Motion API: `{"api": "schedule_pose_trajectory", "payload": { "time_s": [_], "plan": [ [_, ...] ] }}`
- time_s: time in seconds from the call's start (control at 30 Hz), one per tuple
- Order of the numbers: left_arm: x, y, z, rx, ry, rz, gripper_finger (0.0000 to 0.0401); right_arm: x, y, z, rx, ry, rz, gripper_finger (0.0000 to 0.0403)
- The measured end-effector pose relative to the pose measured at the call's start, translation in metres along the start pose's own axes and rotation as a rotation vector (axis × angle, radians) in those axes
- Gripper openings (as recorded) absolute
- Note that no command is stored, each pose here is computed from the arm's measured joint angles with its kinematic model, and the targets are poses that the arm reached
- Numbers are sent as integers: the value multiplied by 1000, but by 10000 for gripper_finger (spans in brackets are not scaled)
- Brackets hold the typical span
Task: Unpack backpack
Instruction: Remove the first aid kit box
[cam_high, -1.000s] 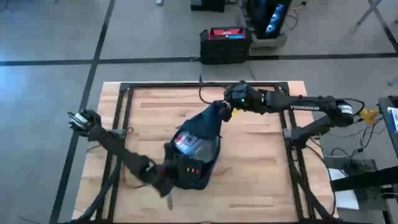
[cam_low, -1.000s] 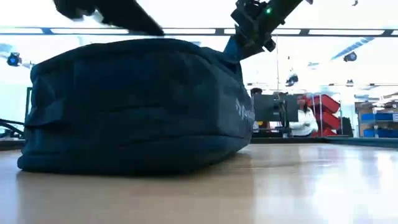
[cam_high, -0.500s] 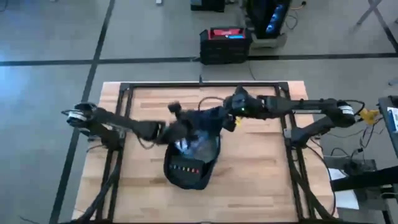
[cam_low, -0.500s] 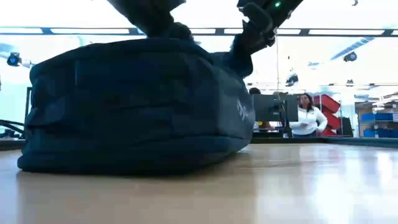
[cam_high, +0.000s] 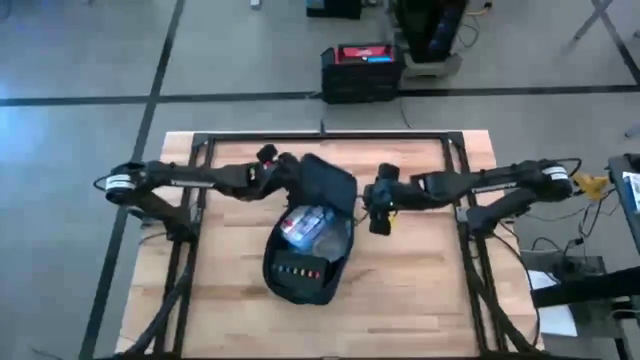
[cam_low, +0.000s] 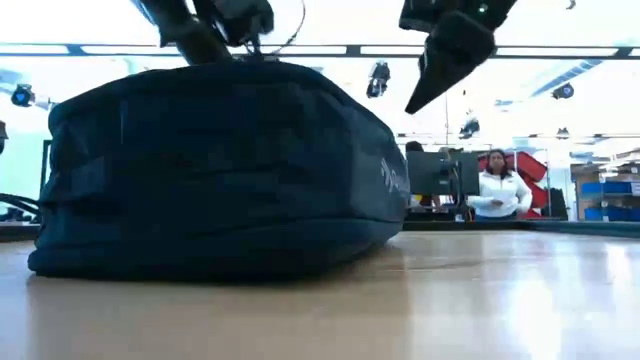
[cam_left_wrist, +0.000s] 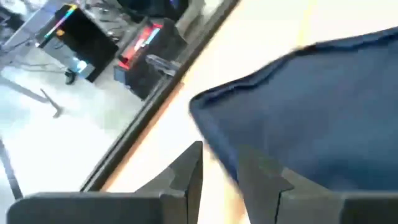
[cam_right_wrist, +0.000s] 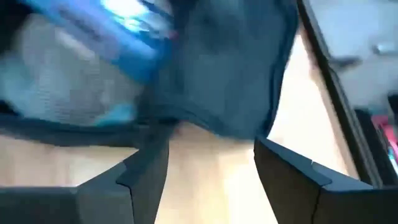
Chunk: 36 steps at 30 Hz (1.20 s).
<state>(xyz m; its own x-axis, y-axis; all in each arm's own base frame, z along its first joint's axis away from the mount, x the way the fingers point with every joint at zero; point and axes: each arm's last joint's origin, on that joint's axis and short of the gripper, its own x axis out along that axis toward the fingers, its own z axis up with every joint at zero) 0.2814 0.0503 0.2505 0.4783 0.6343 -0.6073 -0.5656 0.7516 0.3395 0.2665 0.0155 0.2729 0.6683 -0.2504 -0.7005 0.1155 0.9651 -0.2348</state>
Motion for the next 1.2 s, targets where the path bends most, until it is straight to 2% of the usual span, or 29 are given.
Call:
{"api": "schedule_pose_trajectory", "payload": {
  "time_s": [0.07,0.17,0.27,0.37,0.5,0.57,0.73,0.97,1.1,1.2],
  "plan": [
    [-21,-4,-8,8,40,-32,80,3,13,-3,-51,-36,31,226],
    [-51,-13,-22,-42,68,-87,80,5,32,-2,-124,-138,69,230],
    [-74,-27,-37,-103,25,-166,80,11,50,3,-188,-245,96,233],
    [-80,-46,-58,-112,-33,-192,80,27,68,4,-293,-275,94,236],
    [-68,-58,-91,-162,-78,-159,80,56,83,11,-409,-230,9,236],
    [-57,-60,-112,-175,-54,-155,80,68,88,21,-469,-211,-48,240],
    [-36,-64,-149,-223,-28,-208,80,95,97,44,-686,-104,-190,258],
    [-20,-70,-180,-283,-44,-284,80,137,100,58,-881,126,-183,296],
    [-15,-75,-188,-274,-37,-297,80,151,95,69,-894,162,-192,307],
    [-13,-79,-191,-255,-11,-311,80,154,91,76,-899,161,-190,301]
  ]
}}
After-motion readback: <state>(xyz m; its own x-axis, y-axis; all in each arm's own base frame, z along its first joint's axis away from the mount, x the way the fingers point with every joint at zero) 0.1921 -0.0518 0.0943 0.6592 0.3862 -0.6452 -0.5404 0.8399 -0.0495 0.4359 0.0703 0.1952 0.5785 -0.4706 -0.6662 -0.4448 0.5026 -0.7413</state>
